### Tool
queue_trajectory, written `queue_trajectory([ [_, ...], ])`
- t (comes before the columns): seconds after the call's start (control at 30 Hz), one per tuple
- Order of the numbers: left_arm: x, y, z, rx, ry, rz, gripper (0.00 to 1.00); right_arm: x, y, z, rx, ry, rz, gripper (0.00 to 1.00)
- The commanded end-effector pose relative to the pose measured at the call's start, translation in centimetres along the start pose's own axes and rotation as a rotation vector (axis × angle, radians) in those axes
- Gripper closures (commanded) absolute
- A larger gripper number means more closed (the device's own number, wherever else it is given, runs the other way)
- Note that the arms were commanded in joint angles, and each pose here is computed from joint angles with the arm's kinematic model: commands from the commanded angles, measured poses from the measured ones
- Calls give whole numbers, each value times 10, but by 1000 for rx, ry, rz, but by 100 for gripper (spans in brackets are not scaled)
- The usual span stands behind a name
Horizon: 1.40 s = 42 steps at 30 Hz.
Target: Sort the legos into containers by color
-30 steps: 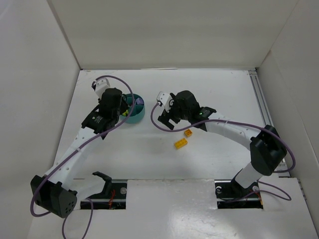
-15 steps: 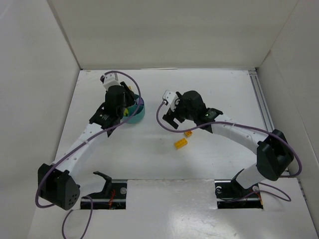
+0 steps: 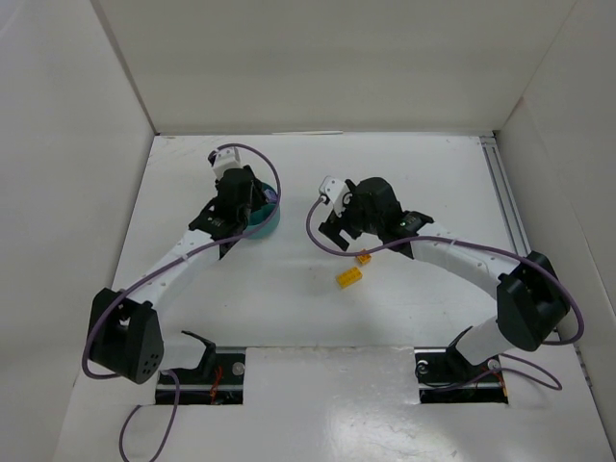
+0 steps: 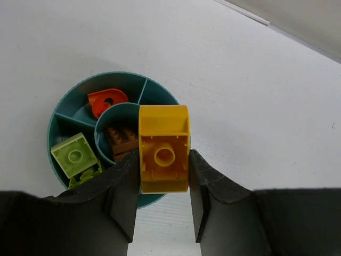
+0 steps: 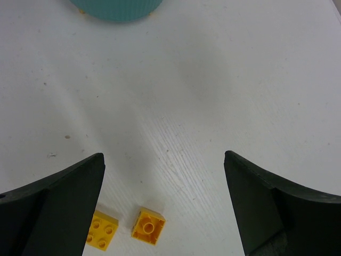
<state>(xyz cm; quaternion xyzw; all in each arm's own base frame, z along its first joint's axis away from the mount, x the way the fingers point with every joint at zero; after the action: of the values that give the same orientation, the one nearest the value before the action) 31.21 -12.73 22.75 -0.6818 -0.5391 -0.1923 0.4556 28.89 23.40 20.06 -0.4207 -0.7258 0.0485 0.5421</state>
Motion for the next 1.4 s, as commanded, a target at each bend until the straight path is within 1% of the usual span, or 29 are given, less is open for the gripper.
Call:
queue_trajectory([
  [0.0,20,-15,-13,-74,-49,-68,100,13,-8,-9,-42,3,-67,2],
  [0.13,11,-18,-4,-54,-57,-47,100,13,-8,-8,-35,2,-72,2],
  [0.43,15,-31,-1,-50,-65,-42,100,11,-10,-9,-34,7,-73,2],
  [0.5,12,-32,1,-42,-69,-22,100,8,-10,-7,-29,8,-66,2],
  [0.67,9,-47,14,27,-91,14,100,1,-16,-10,-52,48,-54,2],
  [0.7,4,-49,20,65,-85,35,100,-1,-18,-8,-51,48,-53,2],
  [0.73,4,-52,22,73,-92,42,100,-7,-18,-9,-59,55,-34,2],
  [0.77,1,-53,23,79,-95,59,100,-5,-20,-9,-64,64,-42,2],
  [0.8,-2,-56,25,72,-93,77,100,-12,-20,-9,-65,72,-26,2],
  [0.9,-17,-57,31,66,-92,162,100,-12,-26,-13,-89,87,-30,1],
  [1.03,-33,-61,38,104,-87,215,100,-21,-32,-10,-103,105,-12,1],
  [1.1,-39,-65,39,117,-62,238,100,-21,-37,-11,-129,113,-12,1],
  [1.13,-36,-67,39,118,-64,218,100,-24,-42,-12,-148,127,-7,1],
  [1.2,-40,-70,41,118,-63,230,100,-27,-47,-12,-171,129,13,1],
  [1.37,-36,-77,40,94,-76,211,100,-33,-65,-16,-243,159,22,1],
])
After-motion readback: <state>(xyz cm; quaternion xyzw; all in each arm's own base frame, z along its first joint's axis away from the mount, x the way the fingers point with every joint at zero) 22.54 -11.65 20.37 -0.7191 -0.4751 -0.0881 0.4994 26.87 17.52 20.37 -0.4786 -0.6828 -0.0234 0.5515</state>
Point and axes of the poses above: each gripper's point midway between its finger pads, its own y axis out along the fingers, its own z axis along the line the jaws close on, x = y × z, the point moved 8 cm from there along -y, back along the fingers, and after that the axes turned 11 degrees about -y, right-handed, at the moved point
